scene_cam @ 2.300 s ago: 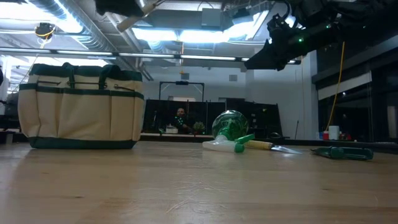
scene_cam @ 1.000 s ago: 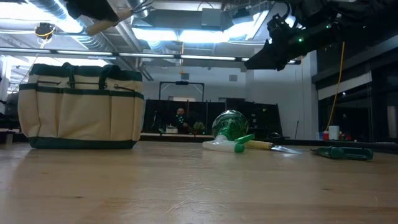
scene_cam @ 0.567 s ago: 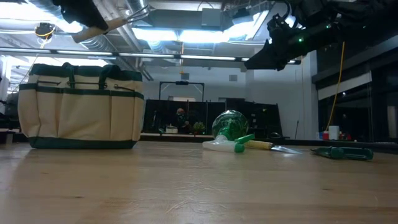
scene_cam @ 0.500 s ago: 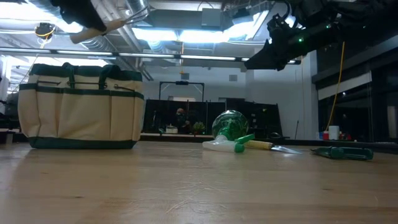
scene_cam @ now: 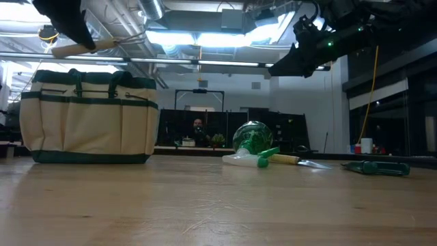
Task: Pick & Place Garden tools in Gardening bag
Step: Put the brown hand rake into the gardening bag, then put the green spray bottle into the gardening bag
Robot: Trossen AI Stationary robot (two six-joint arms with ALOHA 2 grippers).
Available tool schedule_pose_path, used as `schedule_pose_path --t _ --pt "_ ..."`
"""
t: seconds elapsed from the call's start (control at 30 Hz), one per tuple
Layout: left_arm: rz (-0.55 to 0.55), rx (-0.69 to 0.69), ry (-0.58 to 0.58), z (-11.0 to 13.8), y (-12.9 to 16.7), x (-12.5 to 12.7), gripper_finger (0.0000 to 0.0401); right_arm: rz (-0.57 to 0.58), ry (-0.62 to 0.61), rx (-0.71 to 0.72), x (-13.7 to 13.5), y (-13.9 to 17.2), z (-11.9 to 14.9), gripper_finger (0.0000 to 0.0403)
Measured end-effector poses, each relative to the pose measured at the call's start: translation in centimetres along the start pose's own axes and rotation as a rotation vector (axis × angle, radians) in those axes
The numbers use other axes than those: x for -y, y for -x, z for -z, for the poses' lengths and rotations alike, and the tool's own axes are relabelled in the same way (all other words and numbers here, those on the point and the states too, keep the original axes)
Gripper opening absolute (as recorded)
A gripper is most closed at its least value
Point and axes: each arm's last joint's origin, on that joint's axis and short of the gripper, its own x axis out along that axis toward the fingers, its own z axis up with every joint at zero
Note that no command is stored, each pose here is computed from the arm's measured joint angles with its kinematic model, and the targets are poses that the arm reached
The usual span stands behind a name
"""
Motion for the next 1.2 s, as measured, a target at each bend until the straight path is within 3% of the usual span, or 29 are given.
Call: schedule_pose_path --t 0.37,0.67,0.87,1.2 --pt "-0.043 -0.008 -0.101 0.1 -0.3 0.1 0.0061 0.0 0.0 0.0 0.0 0.0 0.0 0.0179" --pt "-0.103 -0.087 -0.176 1.2 -2.4 0.9 0.0061 0.0 0.0 0.0 0.0 0.0 0.0 0.0179" --pt "-0.14 -0.122 -0.16 2.3 -3.5 0.8 0.0082 0.0 0.0 0.0 0.0 0.0 0.0 0.0179" --pt "-0.139 -0.104 -0.129 2.2 -3.6 0.8 0.012 0.0 0.0 0.0 0.0 0.0 0.0 0.0179"
